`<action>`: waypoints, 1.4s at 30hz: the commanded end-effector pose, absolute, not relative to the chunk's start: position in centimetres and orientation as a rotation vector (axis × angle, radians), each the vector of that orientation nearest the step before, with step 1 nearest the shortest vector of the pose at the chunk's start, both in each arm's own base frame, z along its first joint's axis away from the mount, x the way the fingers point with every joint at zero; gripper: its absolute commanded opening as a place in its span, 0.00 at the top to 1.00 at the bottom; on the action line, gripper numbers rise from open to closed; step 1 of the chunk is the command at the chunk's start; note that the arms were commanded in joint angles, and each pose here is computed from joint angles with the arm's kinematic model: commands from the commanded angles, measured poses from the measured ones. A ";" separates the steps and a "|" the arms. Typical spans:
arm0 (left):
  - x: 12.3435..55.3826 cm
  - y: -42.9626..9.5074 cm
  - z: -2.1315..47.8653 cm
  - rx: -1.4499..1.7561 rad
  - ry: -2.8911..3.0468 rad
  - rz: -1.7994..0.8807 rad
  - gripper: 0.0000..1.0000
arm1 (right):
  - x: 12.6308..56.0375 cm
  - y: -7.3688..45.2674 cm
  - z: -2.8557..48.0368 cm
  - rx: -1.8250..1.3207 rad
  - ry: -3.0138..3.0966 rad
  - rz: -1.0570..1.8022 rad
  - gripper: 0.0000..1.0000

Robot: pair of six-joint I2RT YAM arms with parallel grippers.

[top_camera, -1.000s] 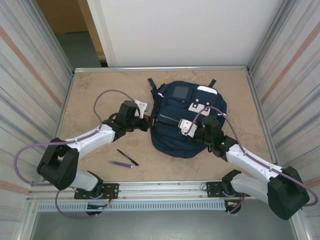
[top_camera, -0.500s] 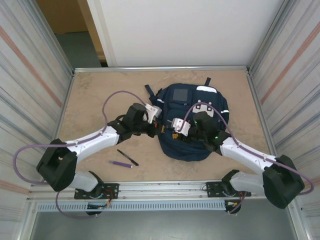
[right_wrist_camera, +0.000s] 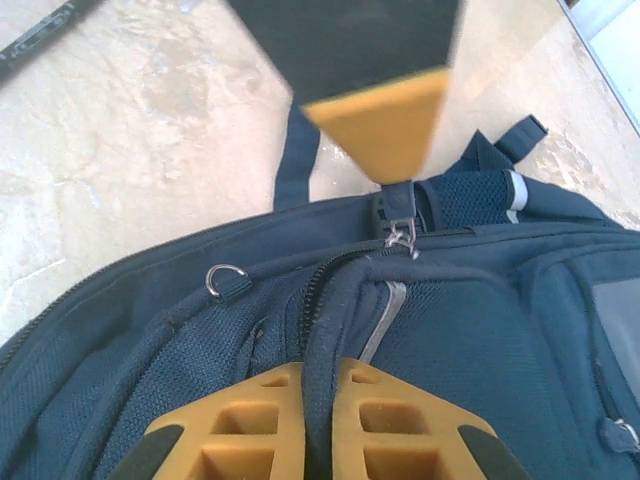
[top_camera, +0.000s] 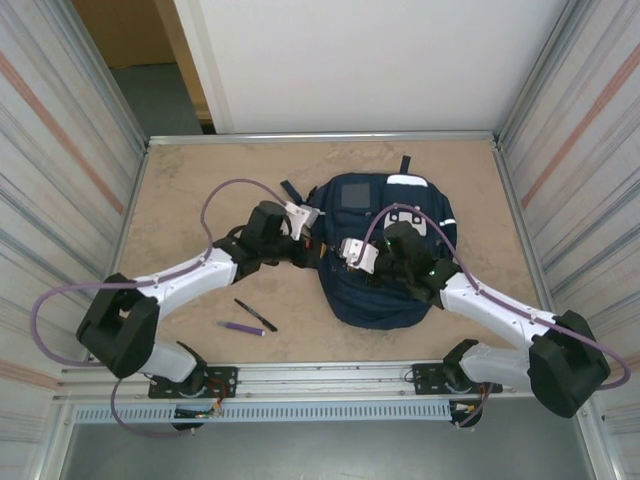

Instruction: Pack the student bag

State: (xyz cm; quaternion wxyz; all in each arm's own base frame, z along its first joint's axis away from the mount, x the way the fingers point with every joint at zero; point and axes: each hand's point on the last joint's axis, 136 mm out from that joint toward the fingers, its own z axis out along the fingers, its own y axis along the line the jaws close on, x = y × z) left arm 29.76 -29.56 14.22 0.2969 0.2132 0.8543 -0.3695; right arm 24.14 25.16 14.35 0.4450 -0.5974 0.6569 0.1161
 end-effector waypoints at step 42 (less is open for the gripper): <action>30.0 -10.1 10.1 -0.517 2.483 -0.270 0.01 | 19.0 21.0 12.8 -1.742 1.945 0.112 0.43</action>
